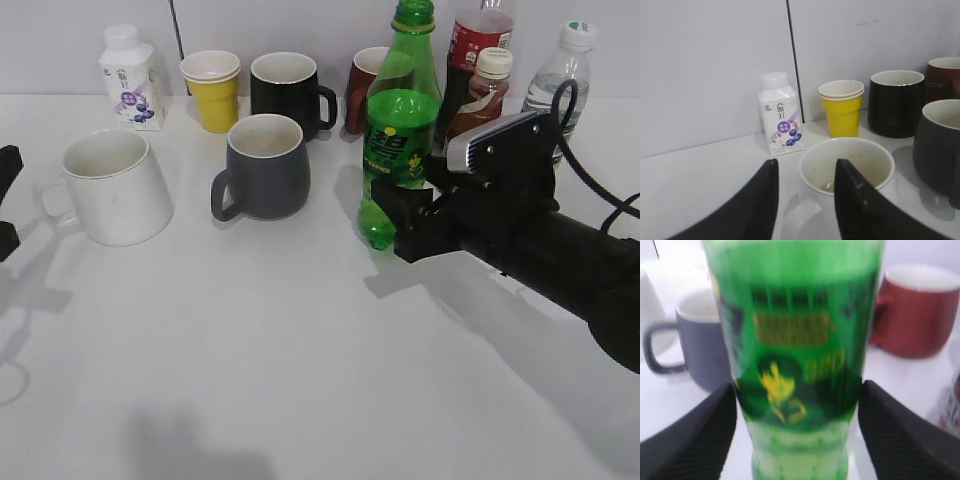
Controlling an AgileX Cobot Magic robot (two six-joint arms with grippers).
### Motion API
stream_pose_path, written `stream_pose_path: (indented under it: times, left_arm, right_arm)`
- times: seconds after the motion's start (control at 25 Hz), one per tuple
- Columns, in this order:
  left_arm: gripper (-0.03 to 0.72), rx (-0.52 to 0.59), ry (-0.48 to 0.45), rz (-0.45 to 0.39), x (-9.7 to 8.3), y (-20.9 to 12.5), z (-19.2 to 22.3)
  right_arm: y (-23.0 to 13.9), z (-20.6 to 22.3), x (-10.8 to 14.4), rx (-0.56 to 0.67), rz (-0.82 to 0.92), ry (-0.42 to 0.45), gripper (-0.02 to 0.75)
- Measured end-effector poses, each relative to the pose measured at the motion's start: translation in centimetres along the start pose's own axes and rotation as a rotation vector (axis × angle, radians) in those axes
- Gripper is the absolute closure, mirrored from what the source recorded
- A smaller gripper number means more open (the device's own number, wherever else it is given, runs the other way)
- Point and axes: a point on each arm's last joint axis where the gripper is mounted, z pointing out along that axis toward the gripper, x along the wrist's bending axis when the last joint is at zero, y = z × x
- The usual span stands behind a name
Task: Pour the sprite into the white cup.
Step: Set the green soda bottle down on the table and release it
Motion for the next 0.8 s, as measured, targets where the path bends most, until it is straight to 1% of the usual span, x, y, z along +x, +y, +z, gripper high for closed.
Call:
stream_pose_path:
  times: [0.12, 0.2, 0.32, 0.44, 0.56, 0.64, 0.8]
  left_arm:
    - [0.393, 0.0, -0.002, 0.001, 0.0, 0.0, 0.0]
    - [0.393, -0.001, -0.005, 0.003, 0.0, 0.0, 0.0]
    - [0.393, -0.011, -0.008, 0.008, -0.1, 0.3, -0.1]
    - [0.393, -0.008, -0.003, -0.01, 0.0, 0.7, -0.4]
    - [0.393, -0.005, 0.004, -0.022, 0.0, 1.5, -0.8]
    - [0.393, -0.003, 0.003, -0.01, 0.1, 2.5, -1.0]
    - [0.393, 0.07, 0.028, -0.005, 0.6, 5.9, -1.4]
  right_arm:
    - [0.0, -0.1, 0.0, -0.009, 0.0, 0.001, 0.189]
    - [0.3, -0.1, 0.0, -0.042, -0.002, 0.002, 0.166]
    - [0.8, -0.1, 0.0, -0.089, -0.002, 0.003, 0.151]
    - [1.4, -0.3, 0.0, -0.117, -0.006, 0.001, 0.149]
    - [3.6, -0.9, 0.0, -0.185, -0.036, -0.016, 0.149]
    - [5.6, -1.8, 0.0, -0.23, -0.058, -0.025, 0.149]
    - [9.3, -4.1, 0.1, -0.244, -0.099, -0.045, 0.149]
